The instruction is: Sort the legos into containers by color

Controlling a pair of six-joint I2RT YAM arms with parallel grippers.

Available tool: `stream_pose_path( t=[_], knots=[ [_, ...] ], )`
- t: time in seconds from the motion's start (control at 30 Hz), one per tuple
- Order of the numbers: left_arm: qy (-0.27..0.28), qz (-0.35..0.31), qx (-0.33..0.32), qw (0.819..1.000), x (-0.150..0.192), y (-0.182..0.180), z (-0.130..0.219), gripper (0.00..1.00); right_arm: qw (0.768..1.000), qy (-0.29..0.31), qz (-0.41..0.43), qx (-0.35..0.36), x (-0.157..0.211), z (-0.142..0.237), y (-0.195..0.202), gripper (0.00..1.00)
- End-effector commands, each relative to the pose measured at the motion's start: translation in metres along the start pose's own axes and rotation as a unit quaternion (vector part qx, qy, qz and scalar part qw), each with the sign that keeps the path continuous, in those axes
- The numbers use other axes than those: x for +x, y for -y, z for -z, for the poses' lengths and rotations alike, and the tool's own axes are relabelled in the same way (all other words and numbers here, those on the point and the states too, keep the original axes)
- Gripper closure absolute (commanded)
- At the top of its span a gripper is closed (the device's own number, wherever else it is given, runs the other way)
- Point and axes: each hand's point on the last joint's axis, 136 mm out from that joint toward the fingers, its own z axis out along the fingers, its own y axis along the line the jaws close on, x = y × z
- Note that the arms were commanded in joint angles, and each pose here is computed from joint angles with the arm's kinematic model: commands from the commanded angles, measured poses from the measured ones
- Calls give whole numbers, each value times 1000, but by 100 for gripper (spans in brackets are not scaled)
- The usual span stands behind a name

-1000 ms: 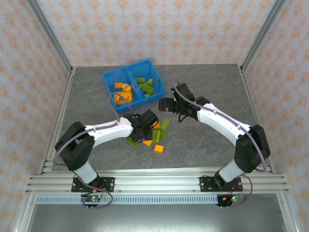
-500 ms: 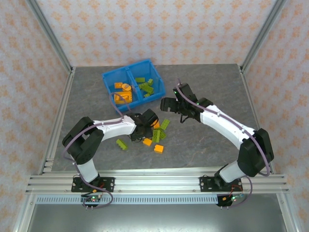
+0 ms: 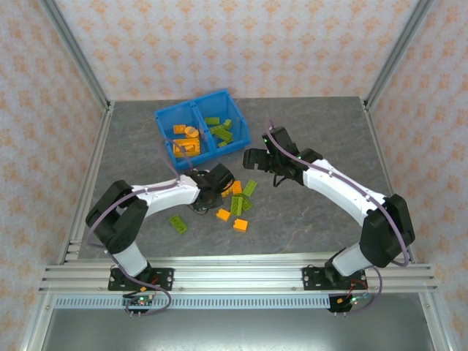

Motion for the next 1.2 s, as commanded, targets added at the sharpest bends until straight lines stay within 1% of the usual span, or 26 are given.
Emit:
stream_pose_path(
  t=[0.0,0.13,0.23,0.33,0.4,0.5,0.63,0.67,0.73,0.83,0.97,1.0,1.1,1.17],
  knots=[
    [85,-20,-13,996,-41,-12,52,78,1000,9,-6,1,-6,6,0,1],
    [157,-34,-13,987,-84,-16,104,79,1000,12,-7,-4,-8,7,-3,1],
    [199,-26,-25,979,-122,-23,129,78,1000,15,-9,-7,-11,7,-4,1],
    [231,-8,-33,972,-164,-27,143,78,1000,15,-9,-10,-11,8,-6,1],
    [245,7,-31,969,-191,-26,143,78,1000,14,-11,-13,-11,10,-7,1],
    [244,26,-38,969,-230,-25,130,79,1000,16,-14,-15,-10,16,-7,1],
    [213,46,-41,975,-270,-18,91,79,999,25,-18,-14,-9,25,-2,1],
    [193,46,-51,979,-276,-17,70,79,999,26,-19,-14,-9,26,-2,1],
    [170,56,-57,982,-286,-17,47,79,999,27,-22,-12,-7,29,0,1],
    [140,78,-50,986,-292,-18,13,78,999,28,-24,-11,-5,33,2,1],
    [120,105,-43,986,-294,-24,-14,77,999,29,-22,-9,-5,37,4,1],
    [119,107,-44,986,-295,-25,-16,74,999,28,-22,-8,-5,37,4,1],
    [121,110,-43,986,-295,-27,-13,53,999,29,-21,-10,-6,39,3,1],
    [128,109,-32,985,-296,-26,-3,46,999,29,-22,-12,-7,38,1,1]
  ],
)
